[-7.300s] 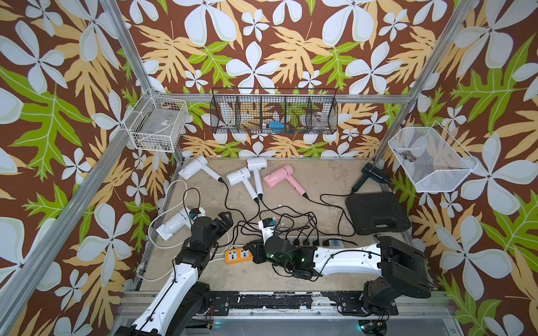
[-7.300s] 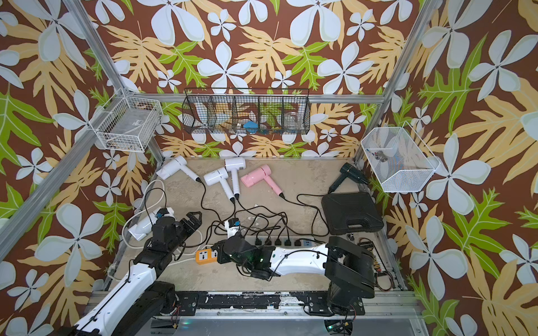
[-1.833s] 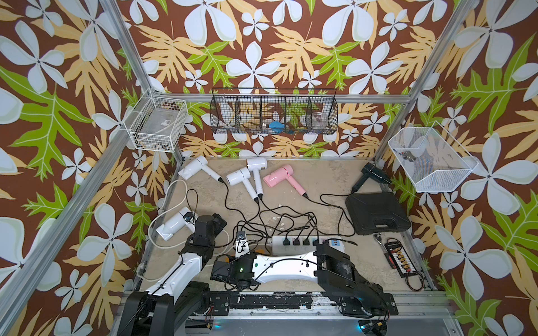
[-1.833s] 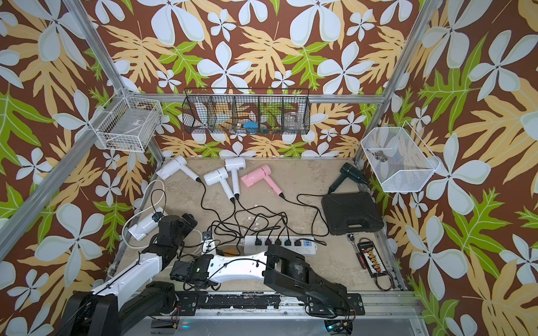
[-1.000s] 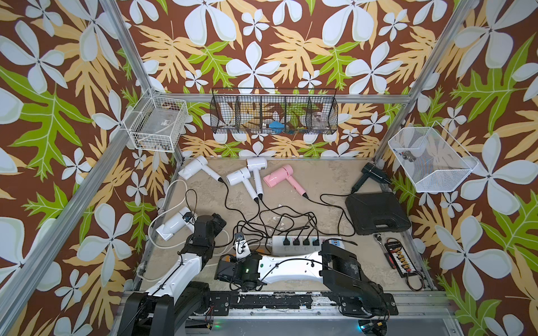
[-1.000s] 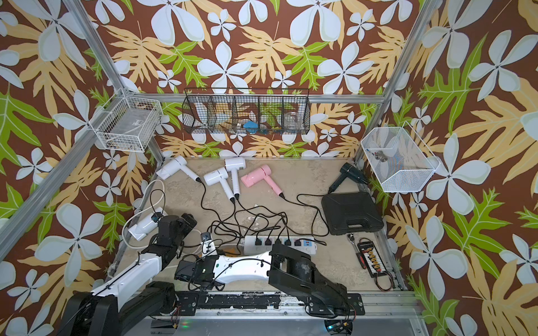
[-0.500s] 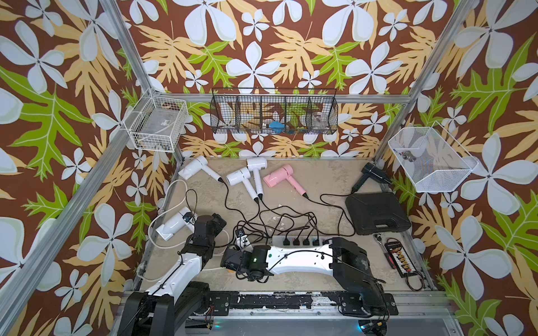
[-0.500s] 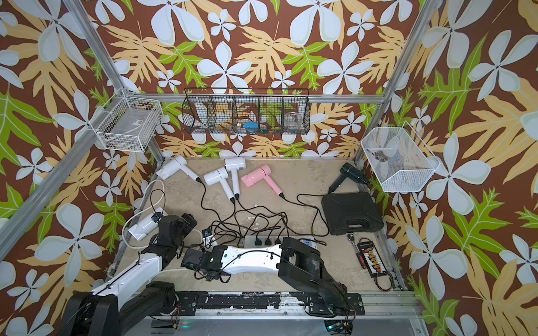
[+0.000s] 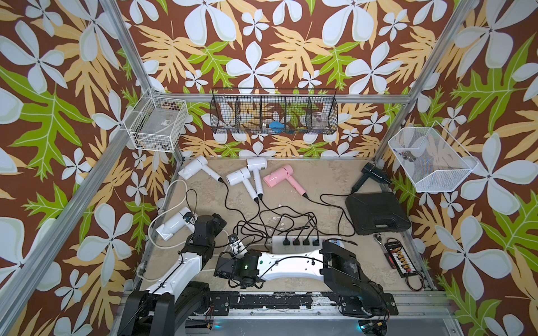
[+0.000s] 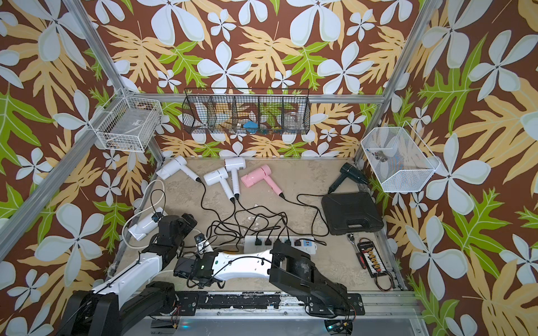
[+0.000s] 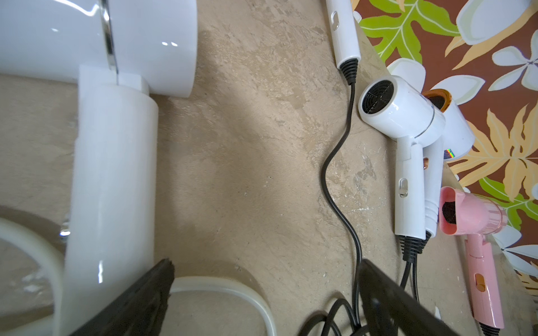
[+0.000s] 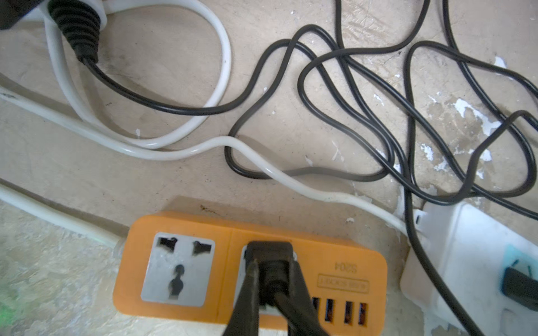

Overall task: Charge the blow dryers
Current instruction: Insert the plug into the socket, then reset both arms

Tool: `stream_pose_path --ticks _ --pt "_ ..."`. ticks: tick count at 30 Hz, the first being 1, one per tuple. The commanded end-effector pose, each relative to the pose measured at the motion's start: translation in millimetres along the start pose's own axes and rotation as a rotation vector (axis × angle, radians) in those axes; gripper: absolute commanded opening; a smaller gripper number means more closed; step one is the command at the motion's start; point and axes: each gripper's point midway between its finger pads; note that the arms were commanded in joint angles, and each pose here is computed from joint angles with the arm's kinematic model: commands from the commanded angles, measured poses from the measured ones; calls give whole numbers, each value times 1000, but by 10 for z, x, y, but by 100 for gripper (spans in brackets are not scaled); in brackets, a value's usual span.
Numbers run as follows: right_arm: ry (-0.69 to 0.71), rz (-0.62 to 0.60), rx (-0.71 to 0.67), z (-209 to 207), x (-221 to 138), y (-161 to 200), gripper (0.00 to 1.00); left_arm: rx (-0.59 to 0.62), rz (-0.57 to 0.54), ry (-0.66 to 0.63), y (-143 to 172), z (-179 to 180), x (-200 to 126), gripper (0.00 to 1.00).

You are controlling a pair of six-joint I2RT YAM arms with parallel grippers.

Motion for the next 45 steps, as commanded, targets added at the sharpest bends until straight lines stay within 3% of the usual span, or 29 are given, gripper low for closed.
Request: stream_pose_path --ticks 1,9,16,21,26,35,39,42,45 --pt "-106 542 -145 -45 8 1107 0 6 1 -11 -2 24 -1 100" --pt "-115 500 -122 -74 -21 968 0 15 14 13 13 -25 -3 100" --pt "-175 330 -100 42 -185 402 34 20 28 47 31 -90 -6 100" --pt "-210 250 -66 68 -244 88 43 26 32 69 36 -128 -20 100" --pt "-289 217 -47 147 -345 21 53 34 27 103 22 -183 -55 100" --pt "-641 158 -53 447 -784 15 78 58 44 205 51 -340 -138 100" --pt "-896 54 -57 561 -1204 -41 90 70 56 267 81 -438 -188 100" --pt "-1021 -35 -70 523 -1500 -87 92 80 58 329 93 -535 -247 100" --pt "-1032 -119 -95 373 -1671 -139 94 93 53 412 98 -660 -345 100"
Point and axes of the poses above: each gripper's point midway between its finger pads, its own x axis out along the fingers, its own z axis along the line the jaws close on, y = z × x, and after that the axes turned 1 degree about x, right-handed
